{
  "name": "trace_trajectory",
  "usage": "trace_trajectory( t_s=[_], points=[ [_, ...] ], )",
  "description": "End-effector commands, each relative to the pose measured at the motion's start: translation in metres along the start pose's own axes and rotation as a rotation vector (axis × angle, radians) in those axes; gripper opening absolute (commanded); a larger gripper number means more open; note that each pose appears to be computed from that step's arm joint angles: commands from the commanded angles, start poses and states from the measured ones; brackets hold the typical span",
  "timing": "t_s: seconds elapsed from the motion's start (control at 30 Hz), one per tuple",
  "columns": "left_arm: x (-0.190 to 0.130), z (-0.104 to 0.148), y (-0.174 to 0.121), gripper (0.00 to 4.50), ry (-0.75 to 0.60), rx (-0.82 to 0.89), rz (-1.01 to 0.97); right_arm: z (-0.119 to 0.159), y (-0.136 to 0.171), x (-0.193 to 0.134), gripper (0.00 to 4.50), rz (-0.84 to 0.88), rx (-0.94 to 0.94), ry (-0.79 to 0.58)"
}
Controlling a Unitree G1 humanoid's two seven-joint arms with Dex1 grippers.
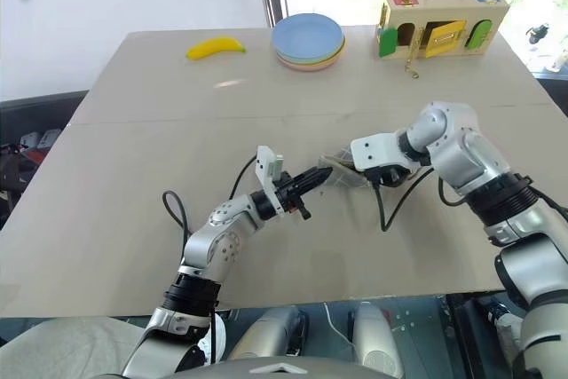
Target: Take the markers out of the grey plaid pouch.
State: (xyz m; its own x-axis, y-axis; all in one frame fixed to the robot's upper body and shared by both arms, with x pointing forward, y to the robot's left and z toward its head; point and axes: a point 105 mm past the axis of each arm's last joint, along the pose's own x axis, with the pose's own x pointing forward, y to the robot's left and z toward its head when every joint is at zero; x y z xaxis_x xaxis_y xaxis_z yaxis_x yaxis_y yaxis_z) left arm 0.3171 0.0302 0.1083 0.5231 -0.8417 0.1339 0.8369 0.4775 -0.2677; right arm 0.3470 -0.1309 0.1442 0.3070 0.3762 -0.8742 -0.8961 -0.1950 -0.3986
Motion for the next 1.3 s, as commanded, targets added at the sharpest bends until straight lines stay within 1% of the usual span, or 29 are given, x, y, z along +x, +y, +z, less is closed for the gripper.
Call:
trace_trajectory(
  t_s=[0.03, 0.07, 0.13, 0.17, 0.27, 0.5, 0.73, 0.93, 1.07, 1.17, 1.2, 1.23, 1.3],
  points=[
    [0.001, 0.007, 0.001, 0.0, -0.028, -0.026, 0.001, 0.014, -0.016, -0.028, 1.98, -0.084, -0.035, -0.018],
    [0.002, 0.009, 0.001, 0.0, -0.034, -0.034, -0.001, 0.015, -0.015, -0.031, 1.98, -0.078, -0.036, -0.021],
    [0.003, 0.015, -0.001, 0.0, -0.052, -0.056, -0.013, 0.017, -0.014, -0.036, 2.52, -0.075, -0.036, -0.025],
    [0.004, 0.017, -0.003, 0.0, -0.059, -0.069, -0.02, 0.017, -0.015, -0.038, 2.83, -0.076, -0.037, -0.025],
    [0.005, 0.025, -0.008, 0.0, -0.078, -0.104, -0.051, 0.019, -0.018, -0.041, 4.13, -0.095, -0.037, -0.033],
    [0.007, 0.034, -0.011, 0.0, -0.1, -0.194, -0.073, 0.013, -0.016, -0.034, 4.13, -0.055, -0.014, -0.012],
    [0.007, 0.03, -0.006, 0.0, -0.082, -0.244, -0.059, -0.012, -0.017, -0.005, 4.13, 0.012, 0.031, 0.057],
    [0.008, 0.027, -0.006, 0.0, -0.067, -0.254, -0.057, -0.015, -0.023, 0.013, 4.13, 0.046, 0.033, 0.074],
    [0.008, 0.026, -0.005, 0.0, -0.064, -0.255, -0.053, -0.023, -0.022, 0.024, 4.13, 0.077, 0.021, 0.111],
    [0.007, 0.026, -0.004, 0.0, -0.064, -0.255, -0.046, -0.023, -0.02, 0.028, 3.32, 0.097, 0.028, 0.094],
    [0.006, 0.026, -0.004, 0.0, -0.064, -0.255, -0.042, -0.024, -0.02, 0.029, 2.86, 0.098, 0.028, 0.095],
    [0.006, 0.026, -0.003, 0.0, -0.064, -0.255, -0.04, -0.025, -0.019, 0.029, 2.51, 0.097, 0.027, 0.096],
    [0.006, 0.026, -0.003, 0.0, -0.062, -0.256, -0.037, -0.026, -0.019, 0.028, 1.36, 0.095, 0.027, 0.092]
  ],
)
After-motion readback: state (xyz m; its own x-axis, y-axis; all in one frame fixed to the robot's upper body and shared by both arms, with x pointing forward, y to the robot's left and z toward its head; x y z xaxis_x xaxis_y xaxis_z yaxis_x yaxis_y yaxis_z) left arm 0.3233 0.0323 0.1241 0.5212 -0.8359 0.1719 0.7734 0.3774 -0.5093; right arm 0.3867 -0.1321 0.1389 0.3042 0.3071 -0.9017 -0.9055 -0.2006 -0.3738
